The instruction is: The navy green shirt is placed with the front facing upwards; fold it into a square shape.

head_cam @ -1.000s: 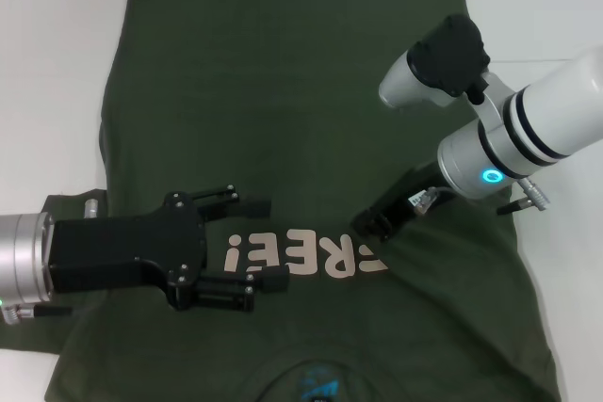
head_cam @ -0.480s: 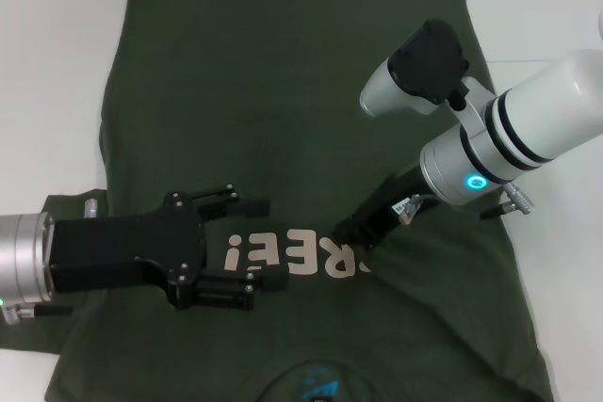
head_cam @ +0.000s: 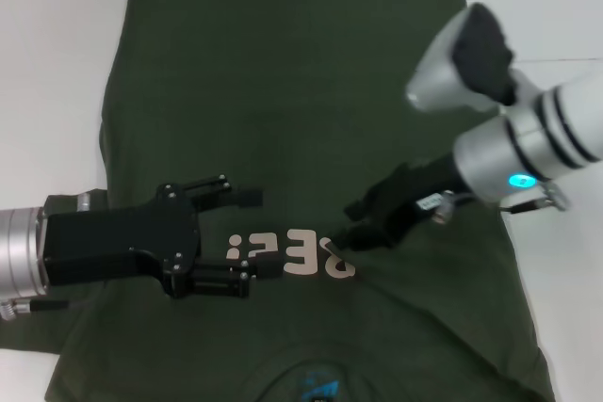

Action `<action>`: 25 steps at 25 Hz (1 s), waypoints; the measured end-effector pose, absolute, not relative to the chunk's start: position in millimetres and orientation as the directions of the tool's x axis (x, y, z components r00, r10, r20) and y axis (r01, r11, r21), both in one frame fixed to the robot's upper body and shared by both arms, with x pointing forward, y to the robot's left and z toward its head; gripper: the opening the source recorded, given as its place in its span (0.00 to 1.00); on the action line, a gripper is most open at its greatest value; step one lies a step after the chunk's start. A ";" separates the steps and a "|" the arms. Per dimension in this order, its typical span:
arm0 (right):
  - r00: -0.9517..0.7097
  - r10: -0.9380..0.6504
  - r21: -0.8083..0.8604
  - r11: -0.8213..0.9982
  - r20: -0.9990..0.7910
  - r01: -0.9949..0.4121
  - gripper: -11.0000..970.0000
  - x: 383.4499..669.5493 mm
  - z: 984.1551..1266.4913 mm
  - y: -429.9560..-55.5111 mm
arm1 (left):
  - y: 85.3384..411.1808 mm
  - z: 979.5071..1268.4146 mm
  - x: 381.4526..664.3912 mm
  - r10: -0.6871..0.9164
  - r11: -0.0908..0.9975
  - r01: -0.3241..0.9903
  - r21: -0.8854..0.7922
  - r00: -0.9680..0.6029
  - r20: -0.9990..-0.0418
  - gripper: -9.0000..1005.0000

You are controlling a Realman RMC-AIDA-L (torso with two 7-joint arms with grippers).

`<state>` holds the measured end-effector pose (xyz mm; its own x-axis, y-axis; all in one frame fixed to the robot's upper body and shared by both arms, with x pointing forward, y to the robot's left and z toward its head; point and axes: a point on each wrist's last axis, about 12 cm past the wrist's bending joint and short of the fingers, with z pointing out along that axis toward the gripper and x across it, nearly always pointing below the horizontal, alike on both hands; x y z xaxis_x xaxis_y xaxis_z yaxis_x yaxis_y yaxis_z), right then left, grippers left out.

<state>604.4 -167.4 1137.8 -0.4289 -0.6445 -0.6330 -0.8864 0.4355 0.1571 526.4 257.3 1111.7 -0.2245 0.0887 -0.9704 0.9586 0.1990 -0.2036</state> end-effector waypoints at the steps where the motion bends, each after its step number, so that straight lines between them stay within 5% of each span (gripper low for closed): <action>1: -0.401 -0.636 0.157 0.406 -0.659 -0.900 0.40 599.0 1140.0 -176.0 | 257.3 1111.7 526.6 0.088 0.201 0.958 -0.204 -0.226 -0.970 0.86; 6: -0.281 -0.544 0.154 0.267 -0.791 -0.951 0.65 566.7 1139.7 -216.9 | 257.1 1111.5 527.7 0.079 0.214 0.955 -0.206 -0.227 -0.971 0.86; 25: -0.120 -0.288 0.057 0.220 -0.950 -0.974 0.80 462.7 1094.0 -329.5 | 267.8 1110.6 532.2 -0.001 0.315 0.895 -0.316 -0.333 -0.943 0.85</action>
